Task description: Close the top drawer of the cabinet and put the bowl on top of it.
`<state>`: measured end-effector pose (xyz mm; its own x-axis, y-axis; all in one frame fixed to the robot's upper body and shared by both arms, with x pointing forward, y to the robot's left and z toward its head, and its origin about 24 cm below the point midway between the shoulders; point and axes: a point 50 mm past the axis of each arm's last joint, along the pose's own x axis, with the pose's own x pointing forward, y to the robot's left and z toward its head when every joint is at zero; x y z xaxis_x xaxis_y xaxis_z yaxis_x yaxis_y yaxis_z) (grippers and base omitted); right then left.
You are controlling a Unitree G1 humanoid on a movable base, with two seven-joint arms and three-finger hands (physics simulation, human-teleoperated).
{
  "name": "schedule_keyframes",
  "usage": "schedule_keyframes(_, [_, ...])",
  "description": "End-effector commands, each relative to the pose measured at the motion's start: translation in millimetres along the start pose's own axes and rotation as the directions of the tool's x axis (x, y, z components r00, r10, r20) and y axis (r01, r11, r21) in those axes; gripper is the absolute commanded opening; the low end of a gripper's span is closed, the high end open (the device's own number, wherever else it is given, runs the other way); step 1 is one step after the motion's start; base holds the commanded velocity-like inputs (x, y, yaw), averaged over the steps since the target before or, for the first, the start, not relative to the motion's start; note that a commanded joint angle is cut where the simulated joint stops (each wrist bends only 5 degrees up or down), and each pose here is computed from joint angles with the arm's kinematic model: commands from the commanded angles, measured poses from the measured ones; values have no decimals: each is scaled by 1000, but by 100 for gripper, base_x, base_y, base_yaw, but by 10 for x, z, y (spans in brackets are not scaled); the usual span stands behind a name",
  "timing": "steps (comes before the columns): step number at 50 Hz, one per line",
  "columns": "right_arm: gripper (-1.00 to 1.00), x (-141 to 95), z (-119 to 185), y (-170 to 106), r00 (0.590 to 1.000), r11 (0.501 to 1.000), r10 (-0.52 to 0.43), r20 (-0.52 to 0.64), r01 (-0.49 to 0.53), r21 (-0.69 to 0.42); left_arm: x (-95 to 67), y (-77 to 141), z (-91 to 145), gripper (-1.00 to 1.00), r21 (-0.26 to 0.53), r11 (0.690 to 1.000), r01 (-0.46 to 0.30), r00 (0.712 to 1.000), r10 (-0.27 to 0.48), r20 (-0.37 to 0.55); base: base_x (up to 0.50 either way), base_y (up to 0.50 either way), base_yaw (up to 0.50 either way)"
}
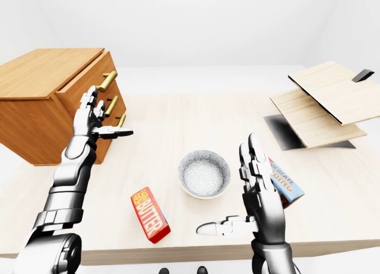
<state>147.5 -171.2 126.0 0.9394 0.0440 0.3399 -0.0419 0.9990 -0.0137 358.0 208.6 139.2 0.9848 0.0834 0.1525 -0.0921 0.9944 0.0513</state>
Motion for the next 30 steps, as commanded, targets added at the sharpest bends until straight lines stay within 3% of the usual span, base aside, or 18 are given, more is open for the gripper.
schedule_keyframes(1, [100,-8,2,15,1000,1000,3,-1,-3,-2,43,73,-50,100,-6,1000,-20,999,20,-36,0,0,0])
schedule_keyframes(11, [100,-4,-7,24,1000,1000,6,-4,-6,-3,31,162,16,100,-25,999,-41,999,41,-8,0,0,0])
schedule_keyframes(30, [100,3,-25,31,1000,1000,9,-6,-9,-4,126,283,11,100,-34,997,-70,997,68,-47,0,0,0])
